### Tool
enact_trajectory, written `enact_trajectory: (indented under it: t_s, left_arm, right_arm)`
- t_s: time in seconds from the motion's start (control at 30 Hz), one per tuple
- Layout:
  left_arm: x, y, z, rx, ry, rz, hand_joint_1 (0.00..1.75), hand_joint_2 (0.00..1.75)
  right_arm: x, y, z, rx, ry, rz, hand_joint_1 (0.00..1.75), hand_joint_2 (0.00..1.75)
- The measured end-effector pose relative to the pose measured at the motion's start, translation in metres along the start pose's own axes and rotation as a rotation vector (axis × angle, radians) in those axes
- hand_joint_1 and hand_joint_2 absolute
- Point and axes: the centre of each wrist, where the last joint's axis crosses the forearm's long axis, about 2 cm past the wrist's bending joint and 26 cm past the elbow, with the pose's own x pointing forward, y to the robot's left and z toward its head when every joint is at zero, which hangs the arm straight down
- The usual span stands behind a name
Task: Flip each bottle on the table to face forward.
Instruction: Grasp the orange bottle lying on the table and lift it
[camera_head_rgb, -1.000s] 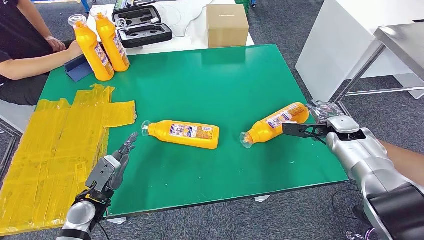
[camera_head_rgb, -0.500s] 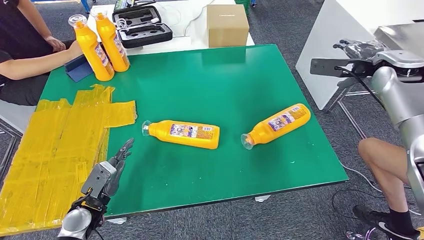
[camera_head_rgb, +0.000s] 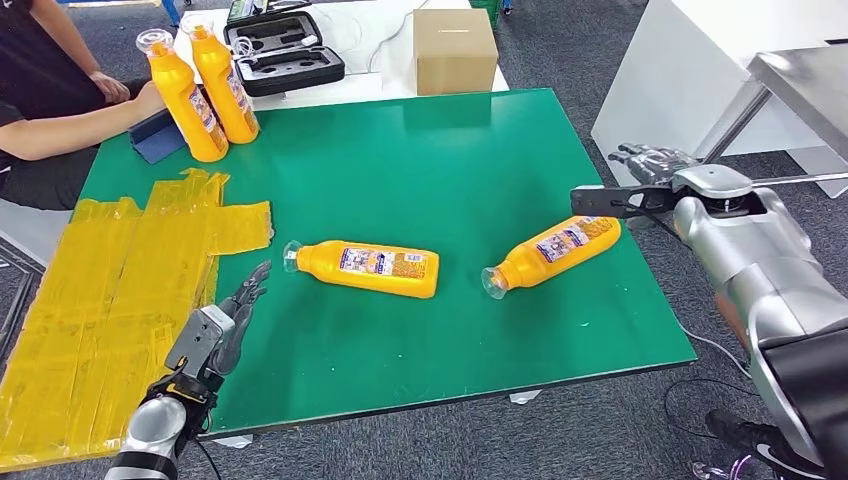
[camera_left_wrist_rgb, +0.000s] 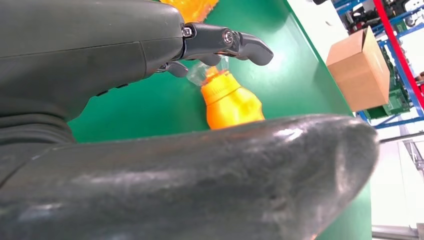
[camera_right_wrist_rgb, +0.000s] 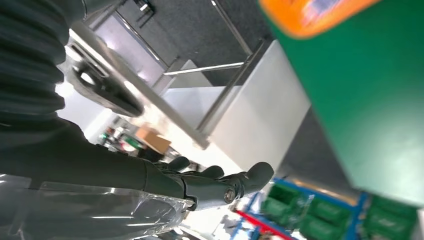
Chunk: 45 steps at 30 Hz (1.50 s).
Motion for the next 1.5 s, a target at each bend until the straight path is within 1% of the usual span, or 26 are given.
enact_trajectory:
  t_s: [0.17, 0.83, 1.07, 1.27, 1.43, 1.5]
  left_arm:
    - [0.0, 0.0, -0.004, -0.007, -0.001, 0.0, 0.0, 0.0]
    - [-0.003, 0.0, -0.008, -0.018, 0.008, 0.005, 0.0, 0.0]
    - [-0.002, 0.0, -0.011, -0.033, 0.006, -0.001, 0.0, 0.0]
    - [-0.001, -0.001, -0.013, -0.044, 0.007, -0.004, 0.0, 0.0]
    - [0.003, -0.001, -0.021, -0.062, 0.006, -0.008, 0.0, 0.0]
    - [0.006, -0.002, -0.027, -0.072, 0.003, -0.012, 0.0, 0.0]
  right_arm:
    - [0.01, 0.012, -0.004, 0.037, -0.031, 0.019, 0.0, 1.75]
    - [0.025, 0.032, -0.008, 0.107, -0.054, 0.053, 0.0, 1.75]
    - [0.038, 0.052, -0.01, 0.133, -0.061, 0.047, 0.0, 1.75]
    - [0.054, 0.08, -0.009, 0.172, -0.077, 0.038, 0.0, 1.75]
    - [0.067, 0.098, -0.008, 0.172, -0.046, 0.046, 0.0, 1.75]
    - [0.076, 0.107, -0.007, 0.17, -0.023, 0.06, 0.11, 1.75]
